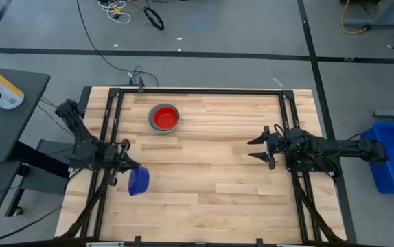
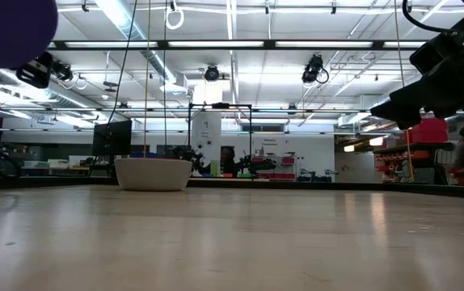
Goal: Nest bowls inside each other
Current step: Stack the blue bowl on the red bowl
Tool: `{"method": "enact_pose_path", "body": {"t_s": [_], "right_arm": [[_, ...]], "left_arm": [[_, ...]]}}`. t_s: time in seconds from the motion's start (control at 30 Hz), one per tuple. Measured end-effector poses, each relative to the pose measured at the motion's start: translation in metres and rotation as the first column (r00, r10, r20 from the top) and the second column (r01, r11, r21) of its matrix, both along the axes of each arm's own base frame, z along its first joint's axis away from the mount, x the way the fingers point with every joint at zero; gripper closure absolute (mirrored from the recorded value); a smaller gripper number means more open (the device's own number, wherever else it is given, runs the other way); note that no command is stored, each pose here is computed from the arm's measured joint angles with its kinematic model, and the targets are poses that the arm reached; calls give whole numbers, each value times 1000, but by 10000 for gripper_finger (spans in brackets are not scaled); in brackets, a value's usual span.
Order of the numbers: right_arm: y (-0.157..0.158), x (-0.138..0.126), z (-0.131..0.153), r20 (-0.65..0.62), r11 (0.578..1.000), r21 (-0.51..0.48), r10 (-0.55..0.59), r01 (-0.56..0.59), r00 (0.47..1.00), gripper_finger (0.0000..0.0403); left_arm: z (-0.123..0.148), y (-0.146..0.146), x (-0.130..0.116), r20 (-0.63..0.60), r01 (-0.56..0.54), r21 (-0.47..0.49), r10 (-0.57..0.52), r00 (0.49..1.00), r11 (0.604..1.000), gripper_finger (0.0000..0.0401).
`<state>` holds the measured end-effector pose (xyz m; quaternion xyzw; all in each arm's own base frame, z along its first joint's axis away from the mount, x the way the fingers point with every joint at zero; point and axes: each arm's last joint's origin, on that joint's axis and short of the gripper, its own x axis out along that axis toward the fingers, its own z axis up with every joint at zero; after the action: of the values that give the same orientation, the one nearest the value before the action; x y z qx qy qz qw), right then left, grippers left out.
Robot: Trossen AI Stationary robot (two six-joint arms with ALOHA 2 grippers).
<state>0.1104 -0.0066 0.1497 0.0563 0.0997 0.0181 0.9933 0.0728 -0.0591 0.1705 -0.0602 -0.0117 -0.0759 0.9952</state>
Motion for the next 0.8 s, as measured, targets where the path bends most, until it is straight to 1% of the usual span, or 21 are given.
{"method": "enact_pose_path", "body": {"t_s": [0.33,0.47,0.6,0.73,0.8], "right_arm": [[0,0,0,0,1000,0,0,0,1000,171],[0,0,0,0,1000,0,0,0,1000,178],[0,0,0,1,1000,0,0,0,1000,185],[0,0,0,0,1000,0,0,0,1000,193],[0,0,0,0,1000,0,0,0,1000,196]], "left_arm": [[0,19,15,5,-107,23,107,994,994,396],[0,33,21,10,-182,28,182,983,983,396],[0,48,25,12,-218,46,218,976,975,396],[1,65,26,27,-283,59,282,959,957,396],[2,72,26,40,-294,62,291,956,954,396]]}}
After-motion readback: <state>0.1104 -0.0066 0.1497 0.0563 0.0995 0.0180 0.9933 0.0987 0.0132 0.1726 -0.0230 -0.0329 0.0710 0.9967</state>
